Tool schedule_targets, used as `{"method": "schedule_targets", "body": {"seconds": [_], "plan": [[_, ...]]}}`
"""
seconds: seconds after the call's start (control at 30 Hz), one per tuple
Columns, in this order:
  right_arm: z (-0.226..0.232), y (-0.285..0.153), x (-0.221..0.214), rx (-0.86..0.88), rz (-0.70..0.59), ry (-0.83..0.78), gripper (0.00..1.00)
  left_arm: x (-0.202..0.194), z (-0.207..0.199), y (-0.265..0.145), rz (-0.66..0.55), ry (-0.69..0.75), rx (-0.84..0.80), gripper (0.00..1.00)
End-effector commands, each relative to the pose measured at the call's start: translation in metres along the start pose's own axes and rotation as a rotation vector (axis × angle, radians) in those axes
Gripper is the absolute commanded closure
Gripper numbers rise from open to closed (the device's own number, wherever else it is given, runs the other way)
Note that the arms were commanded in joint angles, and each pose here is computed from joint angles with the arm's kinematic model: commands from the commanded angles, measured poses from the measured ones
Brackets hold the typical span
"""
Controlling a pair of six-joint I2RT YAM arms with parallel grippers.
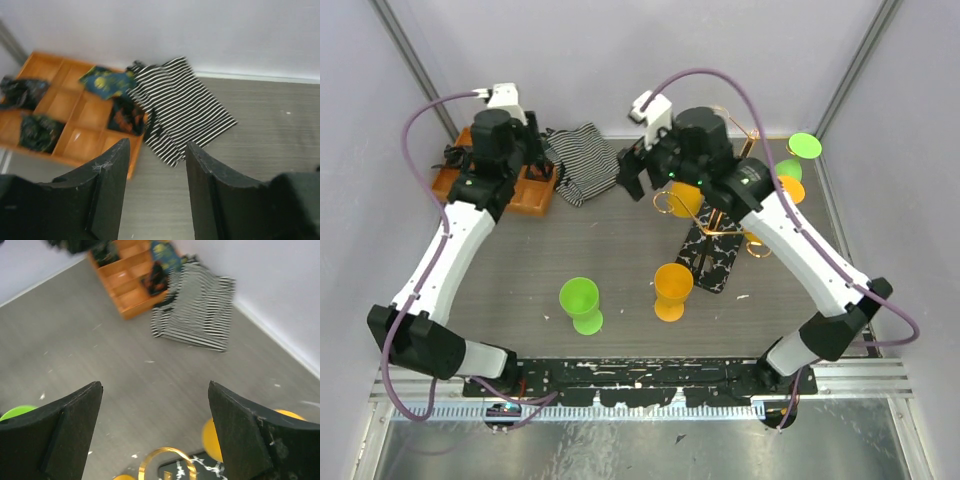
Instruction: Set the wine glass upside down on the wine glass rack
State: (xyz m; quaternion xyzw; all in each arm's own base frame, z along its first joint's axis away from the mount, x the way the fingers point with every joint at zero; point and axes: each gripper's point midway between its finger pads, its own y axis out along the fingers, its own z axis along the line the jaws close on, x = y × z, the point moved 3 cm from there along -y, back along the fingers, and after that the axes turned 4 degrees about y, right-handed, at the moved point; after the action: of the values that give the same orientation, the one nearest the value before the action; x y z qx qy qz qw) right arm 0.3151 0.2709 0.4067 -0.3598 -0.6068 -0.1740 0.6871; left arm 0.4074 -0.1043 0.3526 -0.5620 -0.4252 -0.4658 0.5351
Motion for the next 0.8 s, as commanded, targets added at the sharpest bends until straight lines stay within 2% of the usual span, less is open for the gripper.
{"method": "schedule_targets", "body": {"seconds": [0.0,0.17,0.4,0.77], "plan": [[0.054,0.005,-0.005,0.187,0.029,-0.005,0.09,-0.039,0.031,-0.026,0.259,-0.087,0.086,0.43],[0.09,0.014,-0.034,0.314,0.105,-0.006,0.11,-0.033,0.042,-0.043,0.235,-0.154,0.103,0.35],[0.129,0.018,-0.082,0.414,0.289,-0.065,0.17,-0.037,0.044,-0.051,0.234,-0.159,0.103,0.34],[0.157,0.036,-0.146,0.408,0.53,-0.092,0.25,-0.049,0.045,-0.07,0.236,-0.183,0.105,0.34]]}}
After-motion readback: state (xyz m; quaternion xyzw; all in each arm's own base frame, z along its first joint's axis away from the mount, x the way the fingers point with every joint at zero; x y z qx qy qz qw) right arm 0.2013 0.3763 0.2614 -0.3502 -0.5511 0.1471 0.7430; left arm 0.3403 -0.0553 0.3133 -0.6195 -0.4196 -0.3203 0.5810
